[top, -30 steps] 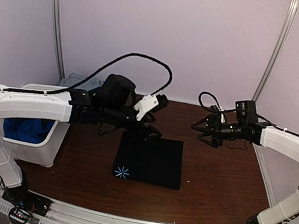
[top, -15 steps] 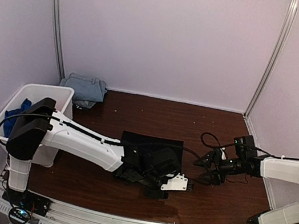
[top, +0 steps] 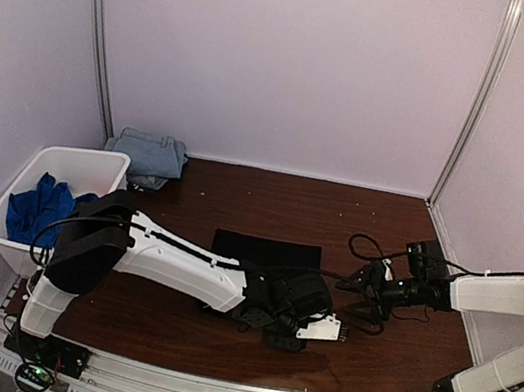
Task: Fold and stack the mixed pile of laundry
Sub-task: Pick up the square-folded T-shirt from the center of the board.
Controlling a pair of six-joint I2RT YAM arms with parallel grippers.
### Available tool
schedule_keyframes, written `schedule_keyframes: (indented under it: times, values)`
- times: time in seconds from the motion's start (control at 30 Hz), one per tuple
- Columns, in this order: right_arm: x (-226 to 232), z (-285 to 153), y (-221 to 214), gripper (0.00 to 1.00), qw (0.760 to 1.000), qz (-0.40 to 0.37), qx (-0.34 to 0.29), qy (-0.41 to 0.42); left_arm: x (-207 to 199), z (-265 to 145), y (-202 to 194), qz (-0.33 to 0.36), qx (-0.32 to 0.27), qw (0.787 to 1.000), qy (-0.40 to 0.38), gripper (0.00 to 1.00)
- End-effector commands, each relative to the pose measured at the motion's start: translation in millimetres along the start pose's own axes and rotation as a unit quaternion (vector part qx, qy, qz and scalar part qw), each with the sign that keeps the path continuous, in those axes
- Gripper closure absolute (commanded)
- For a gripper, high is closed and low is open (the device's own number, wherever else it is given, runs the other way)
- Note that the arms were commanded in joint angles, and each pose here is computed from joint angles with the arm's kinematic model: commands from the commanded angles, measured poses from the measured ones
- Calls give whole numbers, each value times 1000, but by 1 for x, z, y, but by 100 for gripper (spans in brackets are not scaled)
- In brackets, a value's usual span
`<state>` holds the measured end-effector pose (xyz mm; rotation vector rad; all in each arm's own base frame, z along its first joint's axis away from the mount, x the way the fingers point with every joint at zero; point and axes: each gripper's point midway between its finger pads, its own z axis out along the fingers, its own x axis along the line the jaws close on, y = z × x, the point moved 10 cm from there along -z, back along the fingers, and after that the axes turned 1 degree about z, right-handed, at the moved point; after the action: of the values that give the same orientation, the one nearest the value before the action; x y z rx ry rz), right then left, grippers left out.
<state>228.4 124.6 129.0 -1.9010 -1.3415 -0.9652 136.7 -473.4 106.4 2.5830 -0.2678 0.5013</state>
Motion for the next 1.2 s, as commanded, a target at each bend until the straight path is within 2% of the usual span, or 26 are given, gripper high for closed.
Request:
schedule_keyframes:
  times: [0.0,0.23,0.3,0.37,0.53,0.7,0.93,1.17]
  values:
    - [-4,1,1,22,1000,-9,-4,2,6,9,6,10,7,999,40,62]
    - [-16,7,-1,22,1000,7,3,-5,15,16,5,-12,14,997,72,81]
    - [-16,9,0,21,1000,8,4,-3,22,15,7,-21,10,997,76,93]
    - [-16,11,2,20,1000,11,6,-1,30,6,13,-32,-7,996,77,100]
    - [-11,22,6,7,1000,15,20,9,49,-25,34,-75,-92,992,38,100]
    - [5,34,11,1,998,16,23,50,51,-32,39,-84,-110,990,19,100]
    - [11,57,5,6,997,32,48,49,54,-47,36,-104,-120,987,25,100]
    - [20,75,14,20,995,52,47,77,56,-70,39,-100,-162,981,21,100]
